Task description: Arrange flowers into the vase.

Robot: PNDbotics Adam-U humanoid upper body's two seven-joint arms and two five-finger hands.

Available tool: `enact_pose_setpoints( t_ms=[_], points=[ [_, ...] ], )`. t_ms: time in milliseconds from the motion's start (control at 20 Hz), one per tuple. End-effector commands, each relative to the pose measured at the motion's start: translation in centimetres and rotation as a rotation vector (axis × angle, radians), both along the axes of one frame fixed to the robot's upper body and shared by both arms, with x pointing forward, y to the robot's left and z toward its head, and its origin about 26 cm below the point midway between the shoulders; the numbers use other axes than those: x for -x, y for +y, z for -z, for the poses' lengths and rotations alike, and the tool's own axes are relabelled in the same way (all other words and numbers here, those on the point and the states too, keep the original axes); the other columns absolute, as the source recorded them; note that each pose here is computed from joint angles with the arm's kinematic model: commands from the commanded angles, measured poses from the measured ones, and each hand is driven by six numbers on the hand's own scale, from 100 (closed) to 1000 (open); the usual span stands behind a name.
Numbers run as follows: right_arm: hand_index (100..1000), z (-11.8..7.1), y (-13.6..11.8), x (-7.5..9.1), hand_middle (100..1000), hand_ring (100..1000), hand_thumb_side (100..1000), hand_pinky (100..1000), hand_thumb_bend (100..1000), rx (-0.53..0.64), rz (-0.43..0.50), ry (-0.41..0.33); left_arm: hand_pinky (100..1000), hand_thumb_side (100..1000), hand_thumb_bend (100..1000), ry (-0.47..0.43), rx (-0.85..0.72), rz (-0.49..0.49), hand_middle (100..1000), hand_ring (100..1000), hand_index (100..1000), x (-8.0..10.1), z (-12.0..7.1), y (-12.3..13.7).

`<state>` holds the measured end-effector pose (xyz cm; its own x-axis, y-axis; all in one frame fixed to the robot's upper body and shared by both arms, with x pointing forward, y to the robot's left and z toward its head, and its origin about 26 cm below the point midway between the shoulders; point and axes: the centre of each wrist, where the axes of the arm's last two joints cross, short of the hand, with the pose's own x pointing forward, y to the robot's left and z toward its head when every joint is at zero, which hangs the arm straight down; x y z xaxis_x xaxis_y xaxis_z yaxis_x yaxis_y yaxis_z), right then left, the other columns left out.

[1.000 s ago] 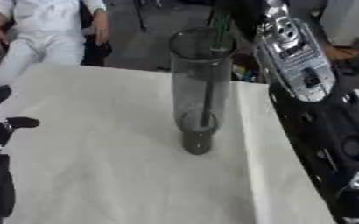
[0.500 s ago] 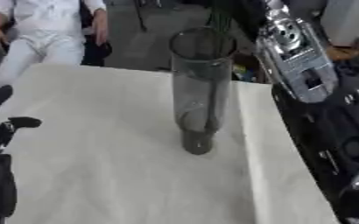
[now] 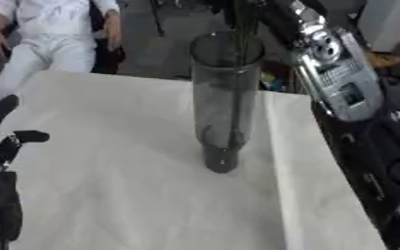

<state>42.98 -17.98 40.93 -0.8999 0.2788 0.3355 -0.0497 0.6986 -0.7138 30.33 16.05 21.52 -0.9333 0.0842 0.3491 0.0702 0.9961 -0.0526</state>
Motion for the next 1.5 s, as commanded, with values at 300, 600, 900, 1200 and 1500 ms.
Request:
enact_pose_setpoints(
  t_ms=[300,600,900,1200,1500],
  points=[
    [331,-0.81,-1.27,0.18,472,991,1000,858,543,0.050,0.032,-0.094,581,1000,367,-0.018,-0.001,0.007,938,864,948,0.26,-0.47,-0.01],
    [353,-0.94,-1.57,0.26,482,988,1000,853,557,0.061,0.042,-0.125,582,1000,365,-0.016,-0.003,0.007,939,864,948,0.27,-0.43,0.01],
    [360,-0.94,-1.59,0.23,482,990,1000,856,557,0.067,0.041,-0.140,582,1000,363,-0.015,-0.005,0.013,939,865,953,0.29,-0.41,-0.08],
    [433,-1.18,-1.61,0.44,519,1000,1000,871,586,0.110,0.035,-0.164,582,1000,360,-0.013,-0.005,0.012,940,866,954,0.29,-0.37,-0.03],
    [674,-1.31,-1.73,0.62,588,1000,1000,897,629,0.215,0.020,-0.215,582,1000,359,-0.012,-0.008,0.013,940,867,954,0.29,-0.35,-0.02]
  ],
)
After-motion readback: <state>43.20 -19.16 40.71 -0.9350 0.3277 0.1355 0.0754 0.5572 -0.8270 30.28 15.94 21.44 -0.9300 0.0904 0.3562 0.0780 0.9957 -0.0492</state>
